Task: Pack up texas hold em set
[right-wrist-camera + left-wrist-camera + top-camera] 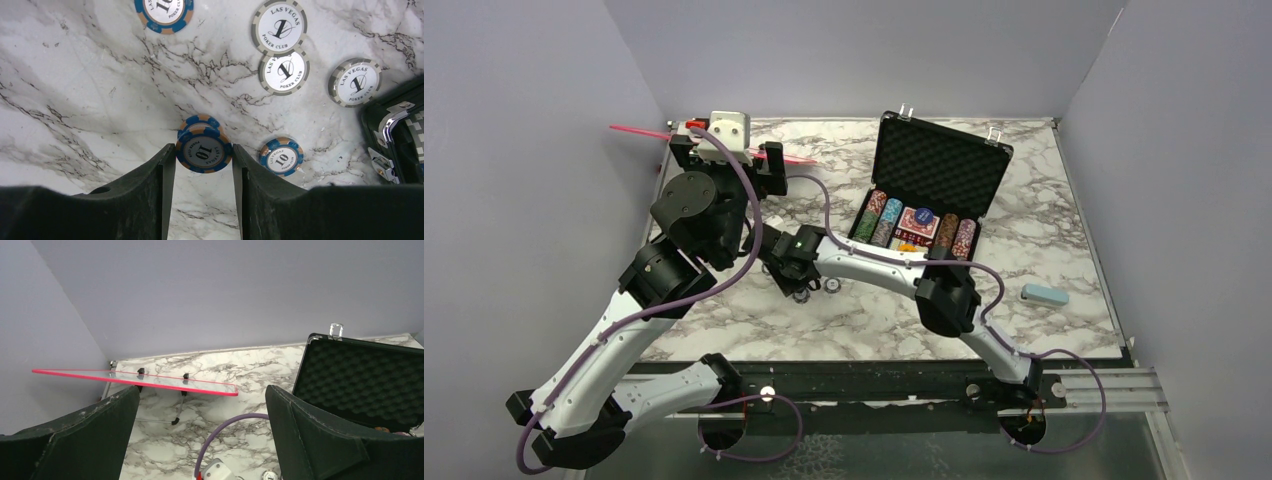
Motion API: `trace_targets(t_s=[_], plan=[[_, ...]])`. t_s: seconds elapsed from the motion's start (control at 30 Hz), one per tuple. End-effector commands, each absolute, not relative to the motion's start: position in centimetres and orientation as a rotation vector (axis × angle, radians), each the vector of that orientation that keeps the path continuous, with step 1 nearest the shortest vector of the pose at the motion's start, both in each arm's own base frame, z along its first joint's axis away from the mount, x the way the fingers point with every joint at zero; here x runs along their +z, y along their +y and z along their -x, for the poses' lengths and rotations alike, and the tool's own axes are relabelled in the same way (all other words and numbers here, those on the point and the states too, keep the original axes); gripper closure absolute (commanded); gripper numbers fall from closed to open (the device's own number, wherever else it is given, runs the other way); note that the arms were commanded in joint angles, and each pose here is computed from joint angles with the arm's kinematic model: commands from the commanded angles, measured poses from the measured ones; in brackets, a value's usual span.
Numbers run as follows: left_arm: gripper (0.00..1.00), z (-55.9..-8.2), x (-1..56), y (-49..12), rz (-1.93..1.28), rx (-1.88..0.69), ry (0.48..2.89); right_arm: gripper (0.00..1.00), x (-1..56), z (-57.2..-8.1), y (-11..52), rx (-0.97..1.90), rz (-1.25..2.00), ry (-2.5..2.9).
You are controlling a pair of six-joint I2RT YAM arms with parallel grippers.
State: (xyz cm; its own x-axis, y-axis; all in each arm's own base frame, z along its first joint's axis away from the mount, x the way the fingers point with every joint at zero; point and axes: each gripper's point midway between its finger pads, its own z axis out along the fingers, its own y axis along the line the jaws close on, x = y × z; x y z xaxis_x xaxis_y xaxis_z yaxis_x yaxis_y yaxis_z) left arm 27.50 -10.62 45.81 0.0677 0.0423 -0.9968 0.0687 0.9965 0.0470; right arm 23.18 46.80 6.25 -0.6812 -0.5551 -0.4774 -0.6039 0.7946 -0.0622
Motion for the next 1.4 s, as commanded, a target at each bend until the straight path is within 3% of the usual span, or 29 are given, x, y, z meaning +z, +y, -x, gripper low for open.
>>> trace_targets(t_s=[0.0,0.47,1.07,1.37], plan=[[0.01,-27.5,46.3,-10.1,-0.069,0.0,1.497,0.54,5.8,-24.0,47.2,0.15,0.851,2.496],[0.01,-27.7,45.9,-10.2,-0.079,0.016,1.506,0.54,3.4,-22.9,47.1,0.175,0.902,2.555],[0.01,-27.6,46.5,-10.0,-0.073,0.013,1.494,0.38,5.9,-24.2,49.3,0.252,0.897,2.472],[0.01,-27.5,47.1,-9.7,-0.074,0.03,1.489,0.38,3.5,-25.9,52.5,0.309,0.819,2.465]])
